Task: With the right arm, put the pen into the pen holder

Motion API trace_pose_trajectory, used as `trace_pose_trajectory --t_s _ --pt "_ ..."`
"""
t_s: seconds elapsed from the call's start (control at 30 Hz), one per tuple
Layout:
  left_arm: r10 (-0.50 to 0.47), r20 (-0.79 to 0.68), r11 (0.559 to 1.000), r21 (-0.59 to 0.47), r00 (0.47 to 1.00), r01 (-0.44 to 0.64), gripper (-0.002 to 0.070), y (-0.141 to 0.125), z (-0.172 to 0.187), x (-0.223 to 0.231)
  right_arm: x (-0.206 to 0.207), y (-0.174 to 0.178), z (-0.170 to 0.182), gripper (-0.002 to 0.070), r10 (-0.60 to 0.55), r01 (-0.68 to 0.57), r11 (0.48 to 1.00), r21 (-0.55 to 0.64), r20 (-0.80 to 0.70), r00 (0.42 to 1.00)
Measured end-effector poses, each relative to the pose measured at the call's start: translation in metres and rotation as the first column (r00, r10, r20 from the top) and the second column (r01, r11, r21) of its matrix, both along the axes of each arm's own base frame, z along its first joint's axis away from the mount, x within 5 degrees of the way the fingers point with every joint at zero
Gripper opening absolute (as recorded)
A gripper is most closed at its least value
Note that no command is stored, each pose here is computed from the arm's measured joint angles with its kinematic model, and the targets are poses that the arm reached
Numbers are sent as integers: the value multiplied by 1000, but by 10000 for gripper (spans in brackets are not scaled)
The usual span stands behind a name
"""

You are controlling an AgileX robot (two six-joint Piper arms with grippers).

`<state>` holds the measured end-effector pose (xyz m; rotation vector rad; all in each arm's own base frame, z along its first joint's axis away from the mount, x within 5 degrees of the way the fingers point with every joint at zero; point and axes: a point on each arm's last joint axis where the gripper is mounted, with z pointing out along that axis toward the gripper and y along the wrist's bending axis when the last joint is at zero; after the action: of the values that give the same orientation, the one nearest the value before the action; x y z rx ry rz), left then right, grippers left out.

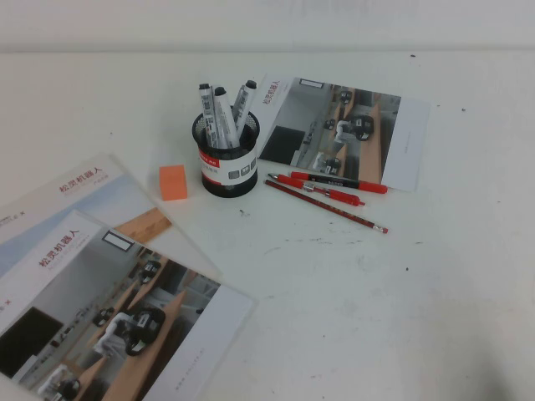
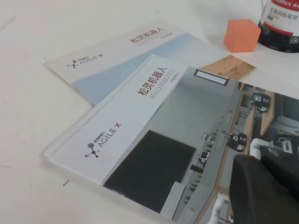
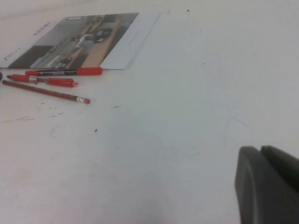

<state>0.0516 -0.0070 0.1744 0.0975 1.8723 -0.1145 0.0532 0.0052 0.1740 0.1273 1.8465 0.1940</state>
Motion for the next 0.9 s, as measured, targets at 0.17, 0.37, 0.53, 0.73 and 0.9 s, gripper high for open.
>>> trace_pose_trajectory --t_s 0.17,0.37,0.53,0.73,0.9 --pt "0 0 1000 0 1000 0 -1 0 0 0 0 0 0 -20 0 0 1000 4 0 1000" --pt "0 0 1000 0 1000 0 -1 0 0 0 1 3 3 -20 1 -4 993 120 27 1000" --pt "0 0 1000 0 1000 0 -1 0 0 0 1 8 9 -20 -6 -16 925 379 57 998" --pt "0 0 1000 0 1000 0 -1 0 0 0 1 15 19 -20 -28 -31 636 771 63 998" --pt "0 0 1000 0 1000 0 -1 0 0 0 1 15 21 -20 -31 -32 570 821 60 998"
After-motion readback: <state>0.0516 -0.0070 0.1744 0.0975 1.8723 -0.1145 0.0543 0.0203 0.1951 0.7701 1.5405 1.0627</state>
